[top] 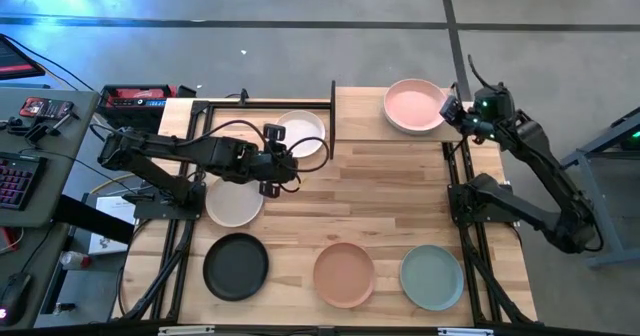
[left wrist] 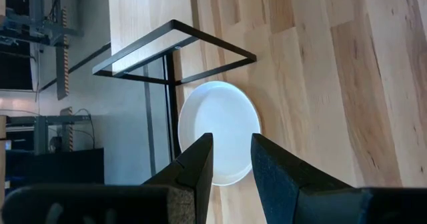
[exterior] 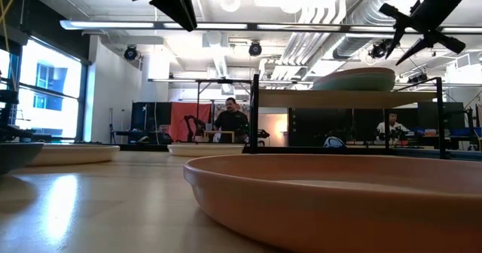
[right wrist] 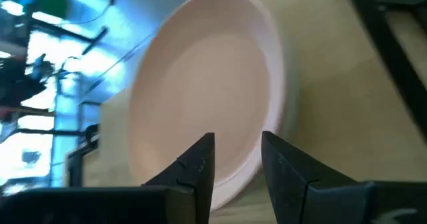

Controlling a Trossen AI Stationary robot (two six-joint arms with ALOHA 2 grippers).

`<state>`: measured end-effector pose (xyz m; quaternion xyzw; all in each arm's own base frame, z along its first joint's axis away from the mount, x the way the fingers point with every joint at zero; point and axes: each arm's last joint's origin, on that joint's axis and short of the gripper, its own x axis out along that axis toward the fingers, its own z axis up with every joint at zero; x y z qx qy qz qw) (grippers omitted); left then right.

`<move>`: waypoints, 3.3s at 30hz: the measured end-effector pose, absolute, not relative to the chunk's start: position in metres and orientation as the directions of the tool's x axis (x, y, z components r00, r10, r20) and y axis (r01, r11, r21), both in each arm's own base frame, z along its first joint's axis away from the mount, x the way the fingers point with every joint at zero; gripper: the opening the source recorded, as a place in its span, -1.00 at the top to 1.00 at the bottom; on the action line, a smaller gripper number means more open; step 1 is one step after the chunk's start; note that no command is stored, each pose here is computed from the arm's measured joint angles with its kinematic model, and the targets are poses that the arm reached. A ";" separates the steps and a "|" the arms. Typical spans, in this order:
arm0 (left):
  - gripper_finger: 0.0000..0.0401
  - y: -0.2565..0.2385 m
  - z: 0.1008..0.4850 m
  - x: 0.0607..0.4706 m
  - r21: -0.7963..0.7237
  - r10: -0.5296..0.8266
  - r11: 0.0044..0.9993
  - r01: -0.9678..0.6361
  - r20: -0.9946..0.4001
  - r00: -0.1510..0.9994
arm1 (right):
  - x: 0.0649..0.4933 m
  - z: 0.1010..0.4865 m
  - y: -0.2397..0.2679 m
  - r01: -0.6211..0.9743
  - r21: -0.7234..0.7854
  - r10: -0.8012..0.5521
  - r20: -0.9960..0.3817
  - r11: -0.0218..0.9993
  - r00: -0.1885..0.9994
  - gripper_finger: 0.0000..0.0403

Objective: Place and stack plates onto a shelf
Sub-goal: Stack the black plate on top of the light pink on the shelf

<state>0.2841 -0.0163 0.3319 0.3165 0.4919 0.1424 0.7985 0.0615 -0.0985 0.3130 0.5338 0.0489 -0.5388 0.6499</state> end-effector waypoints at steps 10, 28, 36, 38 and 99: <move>0.54 -0.017 0.326 0.276 0.513 0.474 0.858 -0.019 -0.778 0.412 | 0.081 0.335 -0.084 0.542 0.823 -0.481 -0.410 0.172 0.775 0.49; 0.54 -0.023 0.303 0.253 0.198 0.238 0.954 -0.226 -0.957 0.167 | 0.163 0.326 -0.041 0.476 0.837 -0.192 -0.437 0.270 0.879 0.49; 0.54 -0.034 0.275 0.244 0.112 0.133 0.960 -0.258 -0.989 0.063 | 0.201 0.312 -0.011 0.481 0.835 -0.096 -0.473 0.267 0.876 0.49; 0.54 -0.039 0.267 0.241 0.116 0.130 0.967 -0.227 -0.991 0.045 | 0.210 0.309 -0.003 0.478 0.836 -0.078 -0.475 0.269 0.876 0.49; 0.54 -0.103 0.154 0.207 0.007 -0.043 0.945 0.328 -0.989 0.144 | 0.257 0.277 0.051 0.445 0.818 0.039 -0.490 0.364 0.871 0.49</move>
